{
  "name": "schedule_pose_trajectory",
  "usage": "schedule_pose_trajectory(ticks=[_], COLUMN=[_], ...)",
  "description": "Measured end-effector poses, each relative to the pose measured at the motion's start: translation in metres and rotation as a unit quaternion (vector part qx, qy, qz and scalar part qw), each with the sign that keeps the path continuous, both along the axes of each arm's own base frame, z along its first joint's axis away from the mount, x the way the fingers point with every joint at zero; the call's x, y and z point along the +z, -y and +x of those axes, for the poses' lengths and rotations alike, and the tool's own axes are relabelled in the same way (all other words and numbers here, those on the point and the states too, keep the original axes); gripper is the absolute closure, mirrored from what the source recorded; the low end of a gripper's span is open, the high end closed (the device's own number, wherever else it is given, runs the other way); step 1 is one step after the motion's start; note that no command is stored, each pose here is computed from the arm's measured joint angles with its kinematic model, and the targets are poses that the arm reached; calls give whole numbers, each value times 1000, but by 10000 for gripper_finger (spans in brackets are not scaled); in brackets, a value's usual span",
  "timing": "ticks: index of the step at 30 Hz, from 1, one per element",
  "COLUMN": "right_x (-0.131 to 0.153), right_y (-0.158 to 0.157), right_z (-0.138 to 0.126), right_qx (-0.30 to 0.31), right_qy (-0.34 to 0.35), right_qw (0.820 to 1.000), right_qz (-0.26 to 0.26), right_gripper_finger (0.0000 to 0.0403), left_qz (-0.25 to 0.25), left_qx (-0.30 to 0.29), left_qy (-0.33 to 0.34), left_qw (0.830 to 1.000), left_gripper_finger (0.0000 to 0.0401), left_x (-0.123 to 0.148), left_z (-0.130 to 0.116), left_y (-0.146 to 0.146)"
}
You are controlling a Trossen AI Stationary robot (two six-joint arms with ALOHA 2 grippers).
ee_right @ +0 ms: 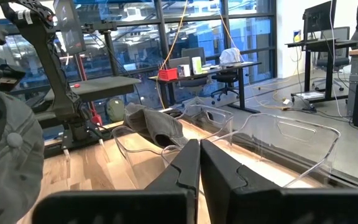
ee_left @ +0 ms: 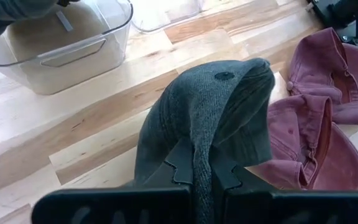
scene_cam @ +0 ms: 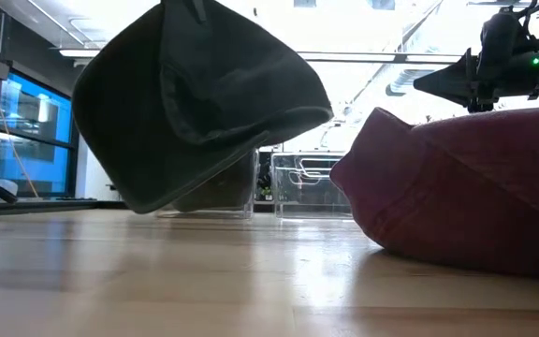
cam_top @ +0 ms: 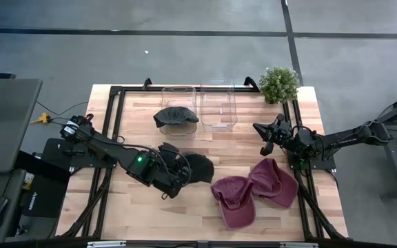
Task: Pick & Place hat
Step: Put the black cap into the left transparent bin
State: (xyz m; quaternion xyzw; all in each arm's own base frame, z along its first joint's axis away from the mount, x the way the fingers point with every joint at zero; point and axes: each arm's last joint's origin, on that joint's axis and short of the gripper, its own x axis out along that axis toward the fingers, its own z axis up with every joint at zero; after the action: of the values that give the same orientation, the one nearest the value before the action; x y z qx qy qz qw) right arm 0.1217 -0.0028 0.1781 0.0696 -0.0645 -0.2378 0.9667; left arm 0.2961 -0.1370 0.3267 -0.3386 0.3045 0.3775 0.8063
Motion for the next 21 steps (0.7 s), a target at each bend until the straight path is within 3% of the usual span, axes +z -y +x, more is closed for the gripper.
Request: schedule_pose_trajectory(ticks=[12,21], right_x=[0,0], right_y=[0,0], right_z=[0,0], right_qx=[0,0], right_qy=[0,0], right_qw=[1000,1000], right_qz=[0,0], right_gripper_finger=[395,394], left_qz=[37,130], left_qx=[2,11], left_qy=[15,33], left_qw=[999,991], left_gripper_finger=[401,401], left_x=[20,40], left_z=[-8,-15], left_y=[-1,-5])
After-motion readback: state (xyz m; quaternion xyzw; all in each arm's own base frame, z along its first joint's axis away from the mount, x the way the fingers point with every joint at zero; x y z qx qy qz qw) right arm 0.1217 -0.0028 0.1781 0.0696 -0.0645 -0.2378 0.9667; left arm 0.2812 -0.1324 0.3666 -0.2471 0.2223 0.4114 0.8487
